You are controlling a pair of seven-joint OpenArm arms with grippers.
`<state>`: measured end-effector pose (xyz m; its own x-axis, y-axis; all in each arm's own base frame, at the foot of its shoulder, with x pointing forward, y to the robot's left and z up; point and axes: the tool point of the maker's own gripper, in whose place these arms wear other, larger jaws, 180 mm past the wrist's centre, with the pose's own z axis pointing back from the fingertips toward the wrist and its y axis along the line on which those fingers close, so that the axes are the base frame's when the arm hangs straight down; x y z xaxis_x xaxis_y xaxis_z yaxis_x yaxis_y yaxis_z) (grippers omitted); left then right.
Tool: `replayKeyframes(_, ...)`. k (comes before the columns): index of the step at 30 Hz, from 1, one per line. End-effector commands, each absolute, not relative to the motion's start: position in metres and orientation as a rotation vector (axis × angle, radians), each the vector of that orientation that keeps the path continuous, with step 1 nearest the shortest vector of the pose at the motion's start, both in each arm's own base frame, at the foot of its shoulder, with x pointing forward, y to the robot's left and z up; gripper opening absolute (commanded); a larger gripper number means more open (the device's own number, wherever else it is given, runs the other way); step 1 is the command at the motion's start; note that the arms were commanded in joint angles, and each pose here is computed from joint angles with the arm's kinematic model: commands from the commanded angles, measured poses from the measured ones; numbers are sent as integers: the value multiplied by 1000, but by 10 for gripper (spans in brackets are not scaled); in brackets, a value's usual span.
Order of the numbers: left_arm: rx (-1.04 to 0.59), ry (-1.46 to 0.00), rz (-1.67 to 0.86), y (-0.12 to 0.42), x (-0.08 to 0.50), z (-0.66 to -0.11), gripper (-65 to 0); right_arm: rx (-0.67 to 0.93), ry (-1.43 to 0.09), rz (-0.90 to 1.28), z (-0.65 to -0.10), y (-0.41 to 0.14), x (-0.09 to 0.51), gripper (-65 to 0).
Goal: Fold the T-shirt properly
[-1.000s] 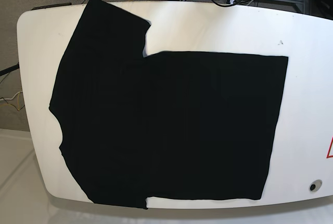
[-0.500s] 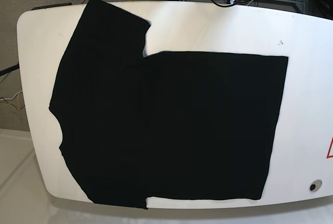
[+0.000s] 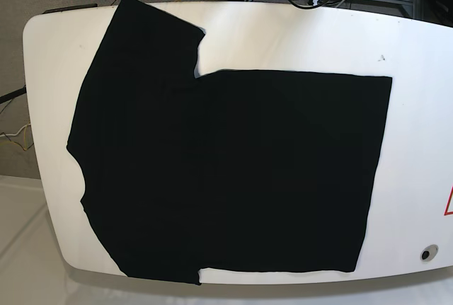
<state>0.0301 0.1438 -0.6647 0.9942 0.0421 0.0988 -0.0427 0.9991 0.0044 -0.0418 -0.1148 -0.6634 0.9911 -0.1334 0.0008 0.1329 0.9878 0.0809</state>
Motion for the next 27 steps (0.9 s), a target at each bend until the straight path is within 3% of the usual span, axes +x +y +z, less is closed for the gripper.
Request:
replayKeyframes(1,5,-108,45,144,32,-664,-645,79,-8,-132,-663,-117,-43,-648)
replayKeyframes(4,5,-113,45,144,32,-664,-618,75,-11,-131,-663,-118,-43,-646)
replayKeyframes(10,8,-123,49,144,34,-664,-427,73,-15,-137,-663,-119,-45,-642)
replayKeyframes(14,9,-126,51,144,36,-664,-391,72,-21,-133,-663,-120,-44,-642)
replayKeyframes(18,7,-119,51,144,36,-664,-412,74,-22,-133,-663,-119,-43,-641)
replayKeyframes(27,11,-105,45,145,36,-664,-585,77,-19,-138,-663,-119,-42,-642)
